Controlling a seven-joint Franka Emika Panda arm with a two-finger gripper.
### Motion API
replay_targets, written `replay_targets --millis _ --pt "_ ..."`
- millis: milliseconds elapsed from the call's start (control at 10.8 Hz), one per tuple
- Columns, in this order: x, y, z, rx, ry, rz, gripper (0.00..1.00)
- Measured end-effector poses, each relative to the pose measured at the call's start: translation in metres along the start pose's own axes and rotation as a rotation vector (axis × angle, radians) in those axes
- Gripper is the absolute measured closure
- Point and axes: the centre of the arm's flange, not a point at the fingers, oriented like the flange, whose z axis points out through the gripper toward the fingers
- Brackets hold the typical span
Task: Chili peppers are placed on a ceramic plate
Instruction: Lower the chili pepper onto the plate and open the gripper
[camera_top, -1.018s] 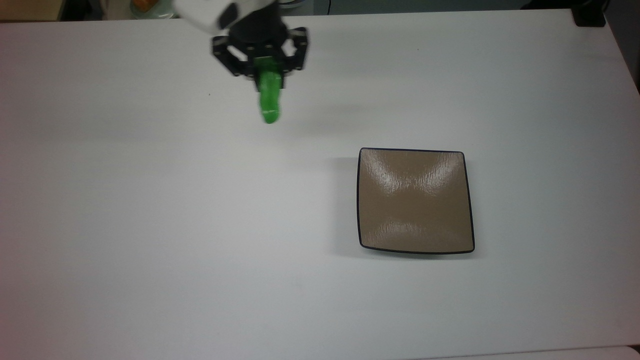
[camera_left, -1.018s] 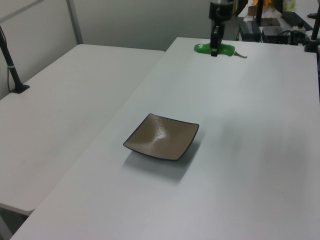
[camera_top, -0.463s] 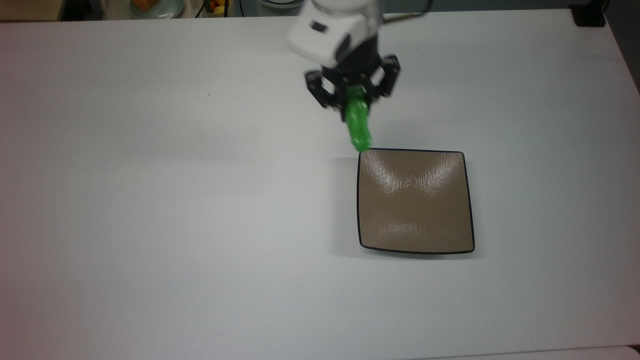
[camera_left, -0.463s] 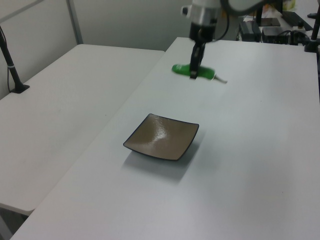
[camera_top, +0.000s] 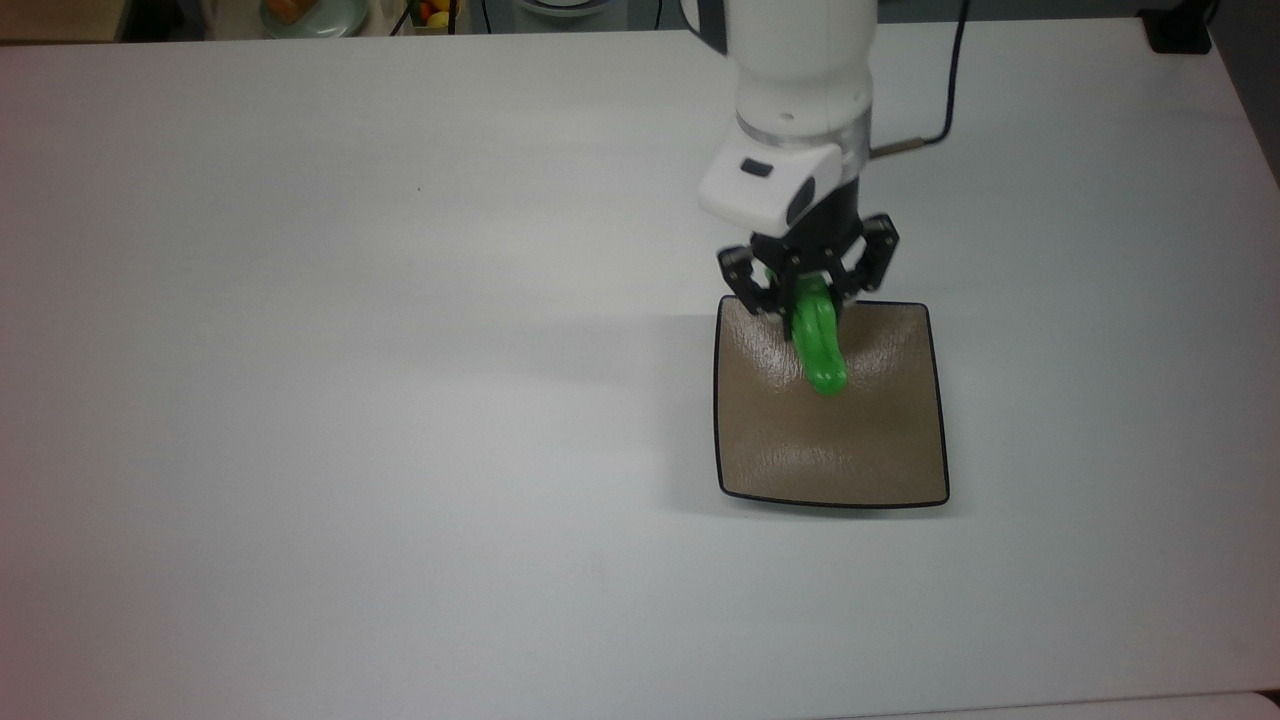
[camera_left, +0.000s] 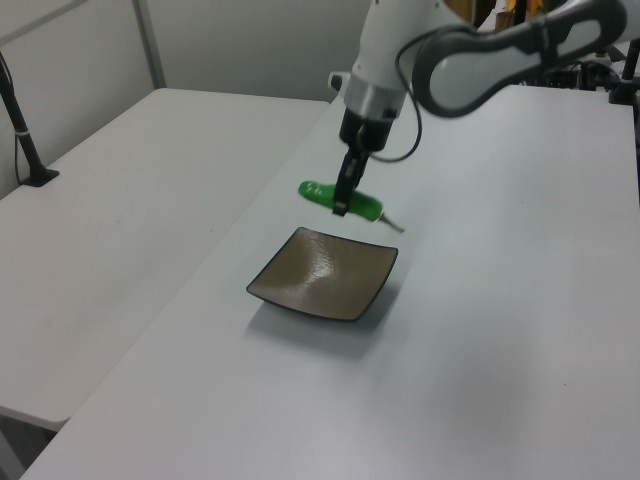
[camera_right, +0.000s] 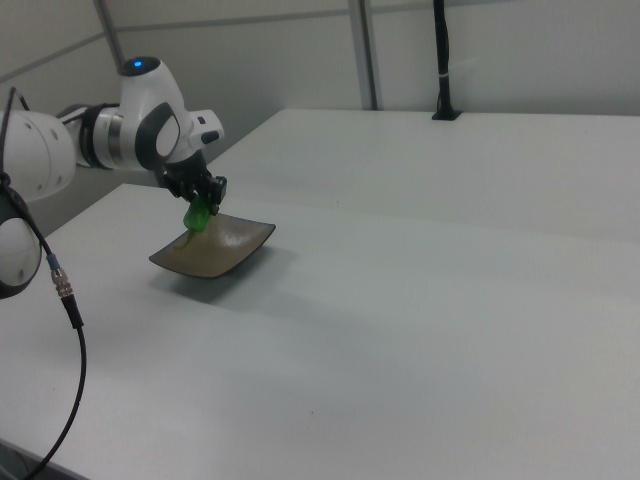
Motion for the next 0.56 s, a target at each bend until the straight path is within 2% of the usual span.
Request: replay_targets --millis 556 --pt "0.0 -0.013 0.085 0.026 0.118 -0.01 0.63"
